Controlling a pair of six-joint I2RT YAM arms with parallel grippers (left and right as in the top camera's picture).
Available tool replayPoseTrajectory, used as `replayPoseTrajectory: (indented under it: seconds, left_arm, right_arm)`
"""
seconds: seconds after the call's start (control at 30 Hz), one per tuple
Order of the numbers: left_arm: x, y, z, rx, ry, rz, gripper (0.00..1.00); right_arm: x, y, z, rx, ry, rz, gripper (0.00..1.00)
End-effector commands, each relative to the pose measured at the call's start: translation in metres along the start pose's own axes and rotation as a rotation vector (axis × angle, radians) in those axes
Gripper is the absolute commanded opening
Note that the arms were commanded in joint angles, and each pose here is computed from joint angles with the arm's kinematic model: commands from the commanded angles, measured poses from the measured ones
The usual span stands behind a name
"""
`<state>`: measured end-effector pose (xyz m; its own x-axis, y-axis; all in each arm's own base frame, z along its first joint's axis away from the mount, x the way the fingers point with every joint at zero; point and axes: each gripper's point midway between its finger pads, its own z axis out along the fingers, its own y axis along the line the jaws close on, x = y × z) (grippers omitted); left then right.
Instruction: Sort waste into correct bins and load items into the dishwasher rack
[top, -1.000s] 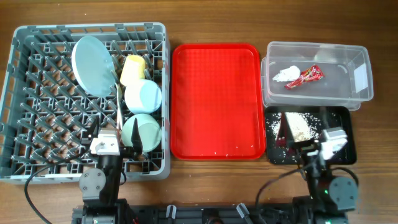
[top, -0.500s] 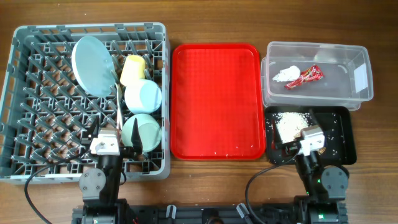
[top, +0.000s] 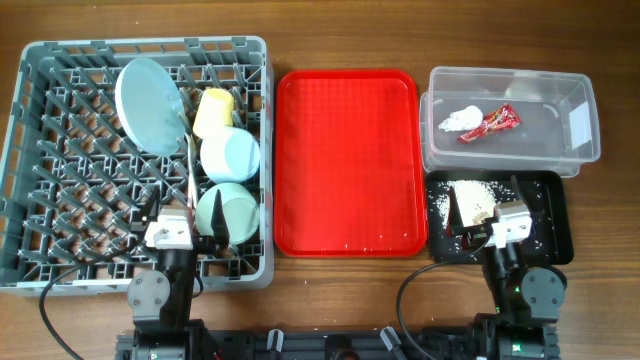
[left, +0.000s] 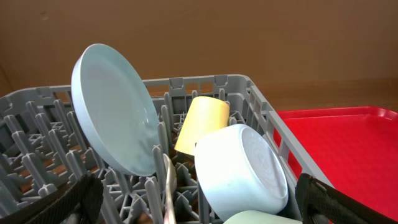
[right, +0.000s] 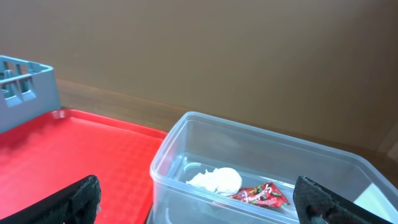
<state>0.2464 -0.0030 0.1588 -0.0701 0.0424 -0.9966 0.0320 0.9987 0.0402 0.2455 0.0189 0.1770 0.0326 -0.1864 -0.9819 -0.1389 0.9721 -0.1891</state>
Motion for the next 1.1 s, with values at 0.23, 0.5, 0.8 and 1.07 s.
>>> replayPoseTrajectory:
  seconds: [0.23,0.5,0.8,1.07]
  left_arm:
    - [0.002,0.000,0.000,-0.004,0.002,0.015,1.00]
    - [0.002,0.000,0.000,-0.004,0.002,0.015,1.00]
    - [0.002,0.000,0.000,-0.004,0.002,0.015,1.00]
    - [0.002,0.000,0.000,-0.004,0.002,0.015,1.00]
  right_arm:
    - [-0.004,0.009,0.000,-0.039,-0.021,-0.021,1.00]
    - [-0.004,0.009,0.000,-0.039,-0.020,-0.021,1.00]
    - [0.004,0.010,0.002,-0.045,0.014,-0.014,1.00]
    - [0.022,-0.014,0.003,0.098,0.101,-0.007,1.00]
